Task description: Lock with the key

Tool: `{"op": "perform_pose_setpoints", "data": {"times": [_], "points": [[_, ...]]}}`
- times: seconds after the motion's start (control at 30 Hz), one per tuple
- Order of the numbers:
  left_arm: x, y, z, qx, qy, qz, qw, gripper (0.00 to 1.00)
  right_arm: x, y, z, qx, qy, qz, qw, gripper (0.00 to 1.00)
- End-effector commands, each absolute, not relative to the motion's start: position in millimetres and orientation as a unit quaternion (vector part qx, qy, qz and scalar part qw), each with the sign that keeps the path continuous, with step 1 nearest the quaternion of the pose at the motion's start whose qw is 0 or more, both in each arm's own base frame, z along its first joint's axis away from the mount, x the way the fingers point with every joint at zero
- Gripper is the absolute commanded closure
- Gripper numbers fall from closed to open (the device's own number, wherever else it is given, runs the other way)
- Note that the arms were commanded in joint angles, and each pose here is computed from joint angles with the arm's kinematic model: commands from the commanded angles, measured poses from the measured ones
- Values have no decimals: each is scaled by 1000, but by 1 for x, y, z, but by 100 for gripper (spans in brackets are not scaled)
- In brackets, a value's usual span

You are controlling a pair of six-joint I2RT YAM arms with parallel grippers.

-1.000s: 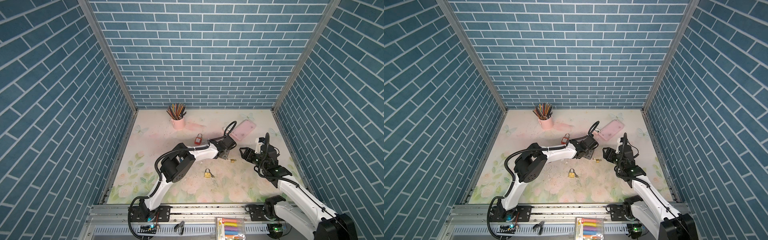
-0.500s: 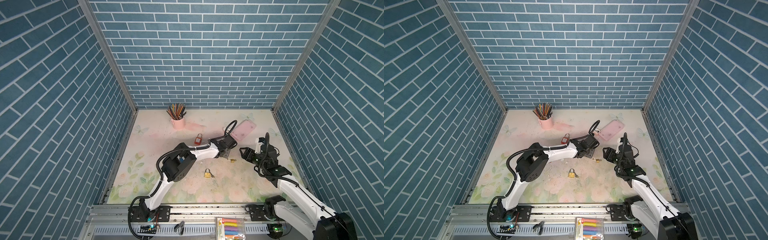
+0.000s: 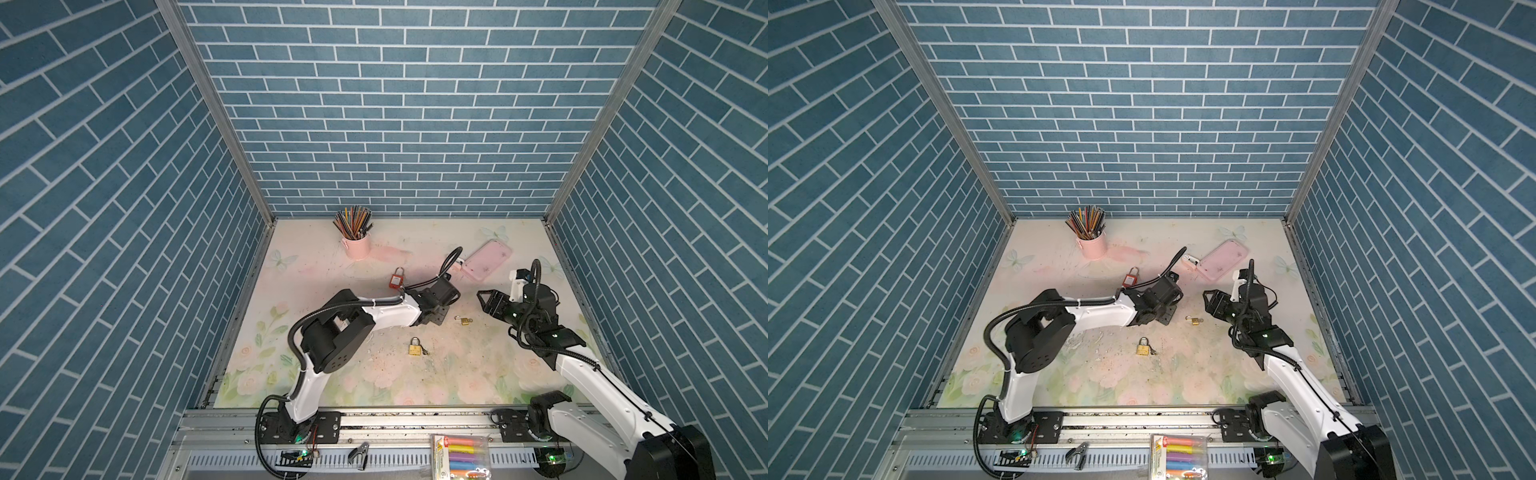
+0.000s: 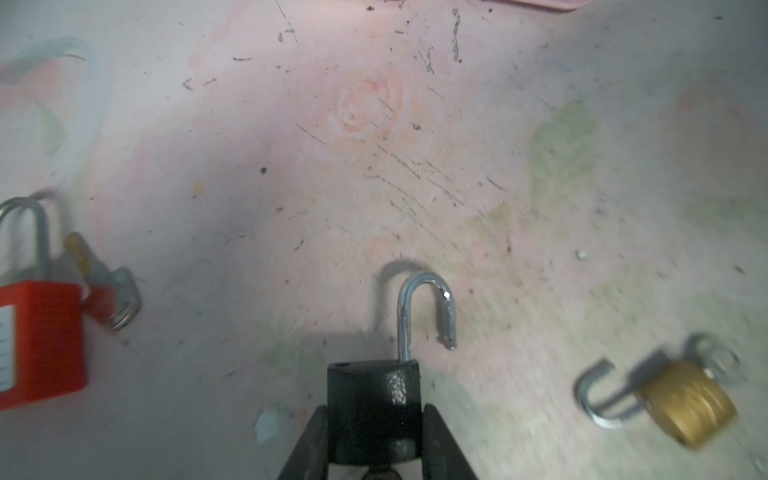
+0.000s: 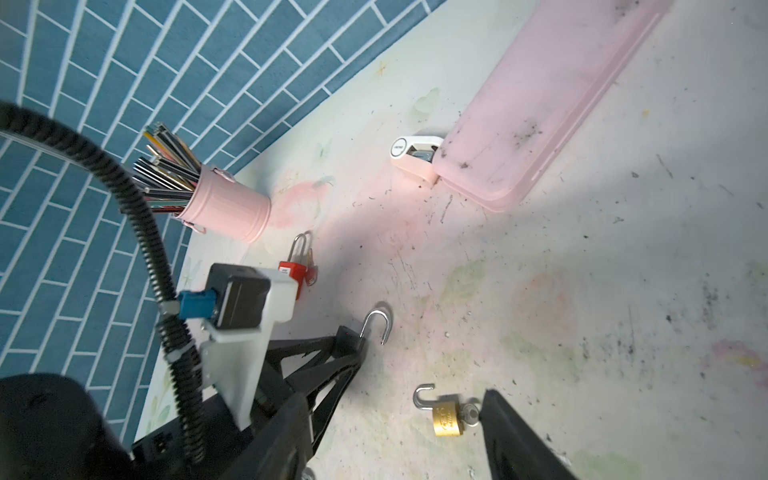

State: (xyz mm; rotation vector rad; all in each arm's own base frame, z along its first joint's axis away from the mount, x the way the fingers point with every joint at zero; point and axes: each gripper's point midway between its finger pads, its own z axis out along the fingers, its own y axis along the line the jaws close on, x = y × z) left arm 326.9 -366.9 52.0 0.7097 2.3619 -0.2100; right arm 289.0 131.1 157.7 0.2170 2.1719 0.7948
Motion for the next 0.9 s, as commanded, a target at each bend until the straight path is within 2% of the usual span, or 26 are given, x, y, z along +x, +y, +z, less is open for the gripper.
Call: {"op": "perform_pose_setpoints", "data": {"times": [0.0,0.1,0.23,0.37,0.53,0.63,0.87], "points": [[335,-376,118,302,845,-149,416,90,282,143,184,42,840,349,412,33],[322,-364,136,342,812,-183,437,92,272,160,204,-9,817,397,419,34],[307,-346,146,397,775,-179,458,92,254,183,226,-77,786,455,412,35],[289,-344,162,444,730,-188,484,92,238,208,233,-136,780,471,388,36],[245,-350,178,534,634,-239,506,91,218,237,232,-182,777,493,346,38],[227,-343,183,566,584,-225,537,91,211,245,226,-184,779,505,323,39],[228,-332,185,565,583,-186,554,91,204,246,220,-170,783,518,301,39]]}}
